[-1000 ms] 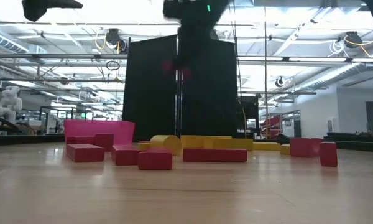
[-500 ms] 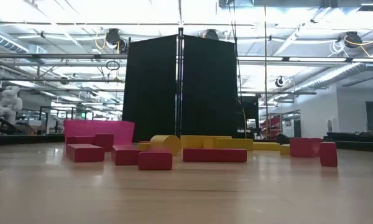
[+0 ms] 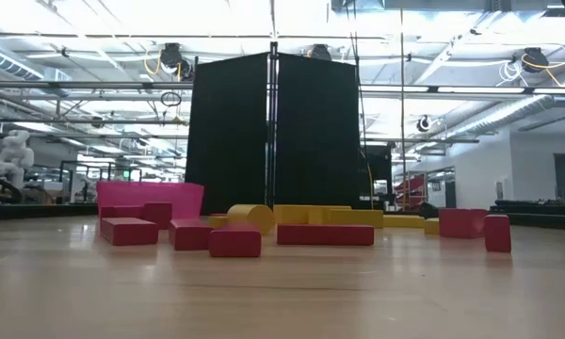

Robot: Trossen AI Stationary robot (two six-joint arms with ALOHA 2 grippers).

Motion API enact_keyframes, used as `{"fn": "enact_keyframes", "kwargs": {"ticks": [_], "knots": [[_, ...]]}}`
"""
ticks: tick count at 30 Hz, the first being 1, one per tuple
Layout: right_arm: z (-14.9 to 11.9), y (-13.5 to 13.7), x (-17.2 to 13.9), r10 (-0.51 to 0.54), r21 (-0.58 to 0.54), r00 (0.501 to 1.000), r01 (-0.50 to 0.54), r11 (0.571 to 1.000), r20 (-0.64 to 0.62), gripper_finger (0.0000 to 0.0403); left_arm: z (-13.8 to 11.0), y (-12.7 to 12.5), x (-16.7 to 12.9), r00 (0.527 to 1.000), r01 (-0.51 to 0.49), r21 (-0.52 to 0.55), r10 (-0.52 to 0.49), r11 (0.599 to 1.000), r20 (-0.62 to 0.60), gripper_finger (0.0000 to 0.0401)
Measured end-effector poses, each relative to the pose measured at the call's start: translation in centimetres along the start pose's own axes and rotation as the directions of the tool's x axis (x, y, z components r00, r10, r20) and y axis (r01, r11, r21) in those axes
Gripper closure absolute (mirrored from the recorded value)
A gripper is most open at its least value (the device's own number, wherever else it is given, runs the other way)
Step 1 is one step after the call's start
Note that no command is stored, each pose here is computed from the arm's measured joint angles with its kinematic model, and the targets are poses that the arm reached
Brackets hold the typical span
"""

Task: Sort blocks
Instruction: Put the red block into the red bin

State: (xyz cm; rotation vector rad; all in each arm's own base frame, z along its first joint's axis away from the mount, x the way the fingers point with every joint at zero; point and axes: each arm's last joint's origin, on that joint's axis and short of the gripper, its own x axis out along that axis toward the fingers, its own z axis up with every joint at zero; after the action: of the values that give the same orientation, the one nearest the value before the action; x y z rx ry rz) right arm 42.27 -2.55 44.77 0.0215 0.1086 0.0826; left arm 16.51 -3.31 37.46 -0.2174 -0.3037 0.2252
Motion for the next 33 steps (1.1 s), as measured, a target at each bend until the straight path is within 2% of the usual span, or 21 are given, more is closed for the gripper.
{"fn": "enact_keyframes", "kwargs": {"ticks": [5,10,15,23,33], "knots": [[-0.1,0.4,0.1,0.037,-0.001,0.999,-0.037,0.999,-0.007,0.0294,0.1,0.0,0.7,0.998,0.054,-0.006,-0.054,0.999,0.04,0.0111],[-0.1,0.4,0.1,0.041,-0.004,0.999,-0.041,0.999,-0.001,0.0294,0.1,0.0,1.2,0.996,0.044,0.03,-0.046,0.999,0.074,0.0111],[0.2,0.4,0.1,0.043,-0.011,0.999,-0.043,0.999,0.023,0.0294,-0.4,0.2,1.9,0.996,0.06,0.047,-0.063,0.997,0.057,0.0111],[-0.5,0.4,0.7,0.075,-0.013,0.997,-0.075,0.997,-0.006,0.0294,-0.4,0.2,2.5,0.99,0.092,0.042,-0.096,0.995,0.101,0.0111],[-1.1,0.3,1.4,0.088,-0.012,0.996,-0.088,0.996,-0.008,0.0294,-0.4,0.2,2.5,0.991,0.092,0.043,-0.096,0.995,0.097,0.0111]]}}
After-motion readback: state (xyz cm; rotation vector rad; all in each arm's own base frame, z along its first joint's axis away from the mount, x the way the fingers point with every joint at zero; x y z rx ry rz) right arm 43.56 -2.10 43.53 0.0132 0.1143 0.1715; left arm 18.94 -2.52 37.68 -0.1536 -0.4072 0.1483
